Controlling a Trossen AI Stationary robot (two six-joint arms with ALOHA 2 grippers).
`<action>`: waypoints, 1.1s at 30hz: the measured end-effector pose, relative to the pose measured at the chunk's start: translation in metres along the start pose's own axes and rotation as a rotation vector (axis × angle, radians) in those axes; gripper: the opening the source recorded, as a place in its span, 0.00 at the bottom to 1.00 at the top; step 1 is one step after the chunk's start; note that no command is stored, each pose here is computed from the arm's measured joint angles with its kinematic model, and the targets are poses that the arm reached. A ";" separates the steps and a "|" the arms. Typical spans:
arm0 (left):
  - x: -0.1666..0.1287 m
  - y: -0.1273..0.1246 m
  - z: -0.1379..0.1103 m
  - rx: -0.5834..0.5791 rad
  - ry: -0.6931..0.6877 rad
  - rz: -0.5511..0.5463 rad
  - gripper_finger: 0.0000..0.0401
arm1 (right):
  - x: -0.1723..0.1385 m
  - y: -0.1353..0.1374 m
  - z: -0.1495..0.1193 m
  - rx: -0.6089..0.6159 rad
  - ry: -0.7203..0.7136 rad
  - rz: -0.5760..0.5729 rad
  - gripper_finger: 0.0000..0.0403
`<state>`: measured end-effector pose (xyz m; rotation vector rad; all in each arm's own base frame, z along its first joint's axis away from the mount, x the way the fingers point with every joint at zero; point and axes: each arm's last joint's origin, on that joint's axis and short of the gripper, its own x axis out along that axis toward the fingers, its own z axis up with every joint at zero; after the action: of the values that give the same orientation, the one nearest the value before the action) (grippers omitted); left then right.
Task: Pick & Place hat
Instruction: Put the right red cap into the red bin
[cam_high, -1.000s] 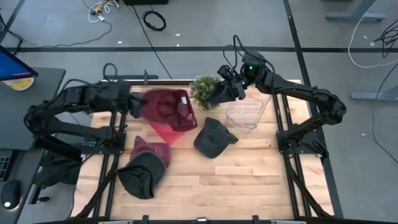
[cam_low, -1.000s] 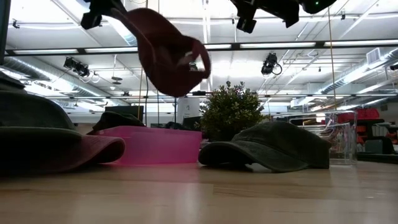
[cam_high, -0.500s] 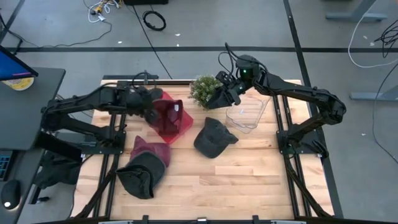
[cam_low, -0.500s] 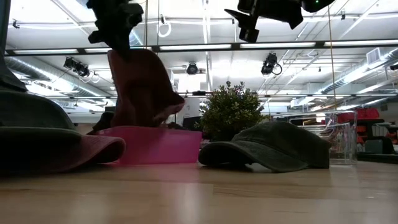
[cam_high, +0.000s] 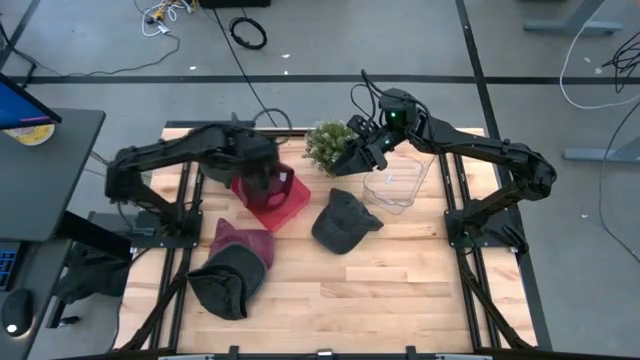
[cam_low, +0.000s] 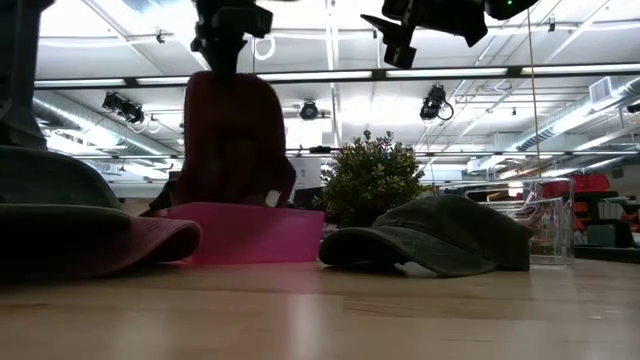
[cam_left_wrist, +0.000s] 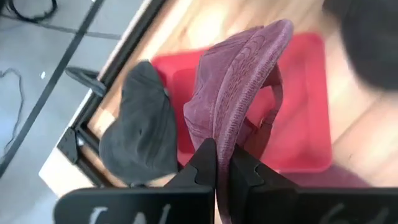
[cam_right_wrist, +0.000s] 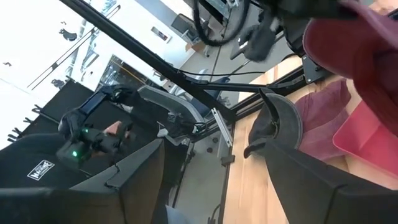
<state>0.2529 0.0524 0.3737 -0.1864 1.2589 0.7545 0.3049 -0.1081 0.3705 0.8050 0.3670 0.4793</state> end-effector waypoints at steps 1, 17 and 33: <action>0.006 -0.004 0.002 0.014 0.029 0.016 0.03 | 0.000 0.000 0.000 0.002 0.001 -0.001 0.69; 0.055 -0.032 0.017 -0.002 0.039 0.260 0.03 | 0.000 -0.003 -0.003 -0.018 0.005 -0.036 0.69; 0.053 -0.040 0.012 0.062 0.109 0.146 0.03 | 0.000 -0.003 -0.003 -0.026 0.006 -0.037 0.69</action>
<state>0.2924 0.0505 0.3189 -0.0861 1.4093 0.8383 0.3045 -0.1085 0.3664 0.7706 0.3796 0.4510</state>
